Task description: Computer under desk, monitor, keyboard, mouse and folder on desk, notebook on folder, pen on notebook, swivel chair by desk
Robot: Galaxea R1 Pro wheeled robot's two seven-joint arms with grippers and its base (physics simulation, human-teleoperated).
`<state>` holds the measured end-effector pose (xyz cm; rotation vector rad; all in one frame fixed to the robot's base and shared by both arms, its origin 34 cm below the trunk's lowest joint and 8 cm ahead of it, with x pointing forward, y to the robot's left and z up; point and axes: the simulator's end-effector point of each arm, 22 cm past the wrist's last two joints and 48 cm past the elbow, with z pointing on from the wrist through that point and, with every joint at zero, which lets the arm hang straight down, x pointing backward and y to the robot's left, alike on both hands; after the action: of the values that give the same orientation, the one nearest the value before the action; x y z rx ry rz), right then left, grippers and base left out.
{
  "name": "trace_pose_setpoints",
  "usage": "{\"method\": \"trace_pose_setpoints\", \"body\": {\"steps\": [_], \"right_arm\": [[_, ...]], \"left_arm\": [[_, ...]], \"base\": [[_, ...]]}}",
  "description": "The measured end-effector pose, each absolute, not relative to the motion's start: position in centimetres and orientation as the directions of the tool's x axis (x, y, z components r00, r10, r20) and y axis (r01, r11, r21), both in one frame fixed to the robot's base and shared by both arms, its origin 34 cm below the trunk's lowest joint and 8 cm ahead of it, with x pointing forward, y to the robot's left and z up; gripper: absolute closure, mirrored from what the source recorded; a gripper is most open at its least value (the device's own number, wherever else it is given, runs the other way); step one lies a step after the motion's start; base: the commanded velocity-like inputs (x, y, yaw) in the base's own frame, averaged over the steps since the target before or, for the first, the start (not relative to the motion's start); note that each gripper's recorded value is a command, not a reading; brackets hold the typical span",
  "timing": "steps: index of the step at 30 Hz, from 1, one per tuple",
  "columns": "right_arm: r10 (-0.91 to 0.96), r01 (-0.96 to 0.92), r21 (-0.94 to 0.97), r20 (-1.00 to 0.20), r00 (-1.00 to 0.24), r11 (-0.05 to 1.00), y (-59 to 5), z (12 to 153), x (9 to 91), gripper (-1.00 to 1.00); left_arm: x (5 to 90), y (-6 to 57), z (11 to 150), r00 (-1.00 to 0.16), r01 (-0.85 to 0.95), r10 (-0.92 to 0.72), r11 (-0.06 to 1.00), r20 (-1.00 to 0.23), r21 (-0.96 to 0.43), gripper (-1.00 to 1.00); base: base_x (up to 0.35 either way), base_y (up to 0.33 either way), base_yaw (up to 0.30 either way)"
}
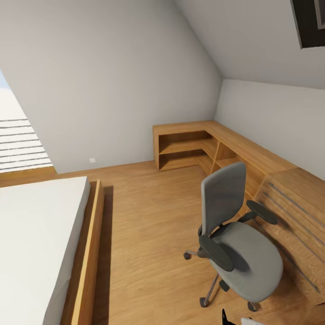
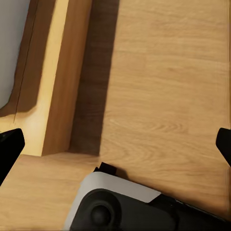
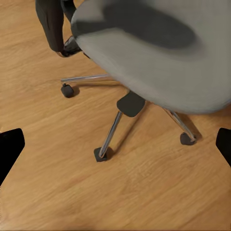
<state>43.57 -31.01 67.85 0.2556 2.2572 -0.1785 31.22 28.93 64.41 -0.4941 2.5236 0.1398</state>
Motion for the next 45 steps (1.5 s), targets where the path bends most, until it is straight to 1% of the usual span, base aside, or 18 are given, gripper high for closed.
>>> {"method": "trace_pose_setpoints", "body": {"steps": [2, 5, 23, 30, 45], "right_arm": [[0.129, 0.228, -0.025, -0.763, -0.634, 0.973, -29.1, 67.7, 43.5, -1.0], [0.143, 0.236, -0.013, -0.763, -0.631, 0.972, -28.3, 67.7, 43.5, -1.0], [0.145, 0.238, -0.005, -0.779, -0.61, 0.971, -28.1, 68.6, 44.3, -1.0], [0.145, 0.237, -0.002, -0.785, -0.603, 0.972, -28.0, 68.9, 44.5, -1.0], [0.147, 0.238, 0.0, -0.786, -0.6, 0.971, -28.0, 69.1, 44.8, -1.0]], "left_arm": [[31.1, 28.3, 64.3, -0.778, -0.373, -0.317, 0.928, -0.542, -0.008, -1.0], [31.0, 28.3, 64.3, -0.778, -0.377, -0.32, 0.926, -0.541, -0.006, -1.0], [31.7, 28.3, 64.8, -0.764, -0.381, -0.324, 0.924, -0.558, -0.014, -1.0], [32.1, 28.2, 65.0, -0.759, -0.379, -0.323, 0.925, -0.566, -0.02, -1.0], [32.3, 27.2, 65.1, -0.756, -0.374, -0.326, 0.927, -0.567, -0.034, -1.0]], "base": [[0.011, -0.008, 0.161], [0.004, -0.003, 0.19], [0.002, 0.0, 0.094], [0.212, 0.0, 0.092], [0.025, 0.0, 0.247]]}}
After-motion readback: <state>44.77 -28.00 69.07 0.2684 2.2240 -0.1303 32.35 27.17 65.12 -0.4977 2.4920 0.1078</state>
